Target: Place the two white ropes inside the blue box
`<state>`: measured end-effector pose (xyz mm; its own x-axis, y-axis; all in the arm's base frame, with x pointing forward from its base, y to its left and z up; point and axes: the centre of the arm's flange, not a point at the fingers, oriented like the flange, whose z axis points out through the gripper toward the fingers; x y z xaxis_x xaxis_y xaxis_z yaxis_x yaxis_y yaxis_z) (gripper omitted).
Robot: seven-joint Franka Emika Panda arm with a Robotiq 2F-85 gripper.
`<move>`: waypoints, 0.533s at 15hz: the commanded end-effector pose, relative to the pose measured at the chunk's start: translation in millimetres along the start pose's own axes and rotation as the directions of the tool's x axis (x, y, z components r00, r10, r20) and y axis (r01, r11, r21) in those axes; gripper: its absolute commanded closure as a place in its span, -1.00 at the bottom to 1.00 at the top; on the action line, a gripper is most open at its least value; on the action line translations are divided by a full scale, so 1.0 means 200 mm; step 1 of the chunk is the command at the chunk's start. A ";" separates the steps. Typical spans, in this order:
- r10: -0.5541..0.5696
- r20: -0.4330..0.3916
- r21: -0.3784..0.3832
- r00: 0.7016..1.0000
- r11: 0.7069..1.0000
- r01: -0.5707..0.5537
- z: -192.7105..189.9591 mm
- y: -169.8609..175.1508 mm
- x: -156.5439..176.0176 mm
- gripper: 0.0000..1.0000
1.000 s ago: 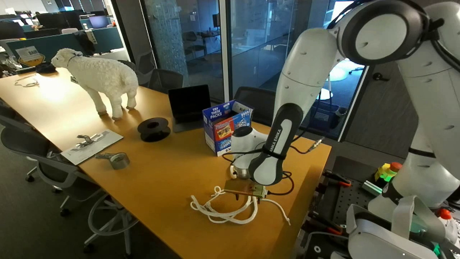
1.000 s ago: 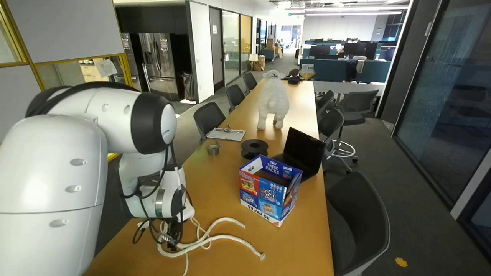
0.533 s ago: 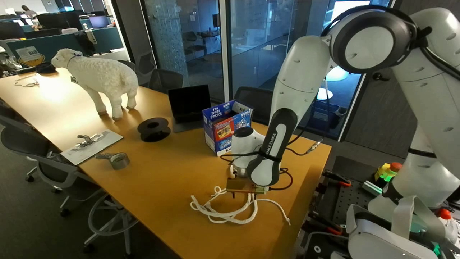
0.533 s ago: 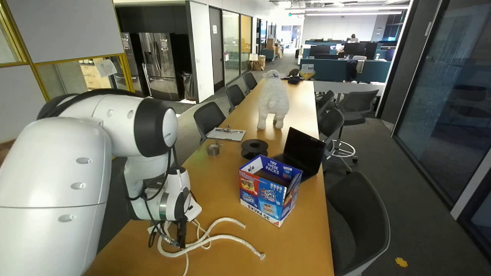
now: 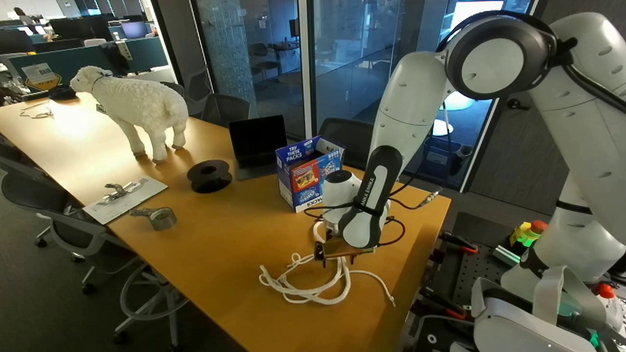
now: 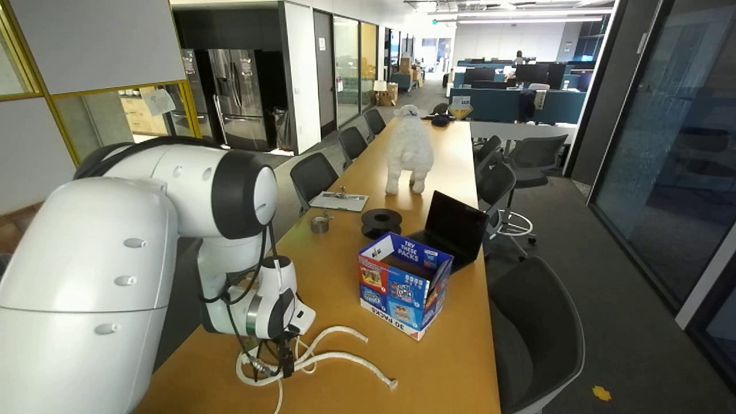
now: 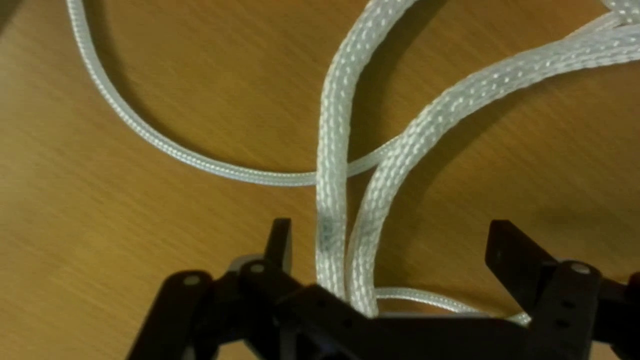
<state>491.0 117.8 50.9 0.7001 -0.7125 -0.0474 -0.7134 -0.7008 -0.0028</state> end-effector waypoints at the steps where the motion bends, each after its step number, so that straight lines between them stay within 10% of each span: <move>1: -0.070 0.019 0.018 0.997 0.997 0.069 0.06 0.03 0.00 -1.00; 6: -0.101 0.031 0.011 0.994 0.995 0.101 0.11 0.06 0.00 -1.00; 7: -0.098 0.026 0.010 0.995 0.995 0.098 0.11 0.07 0.01 -0.50; 8: -0.099 0.020 0.012 0.995 0.995 0.099 0.10 0.07 0.01 -0.48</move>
<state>481.7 110.3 33.0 0.7574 -0.6471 -0.0870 -0.6493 -0.7605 0.0033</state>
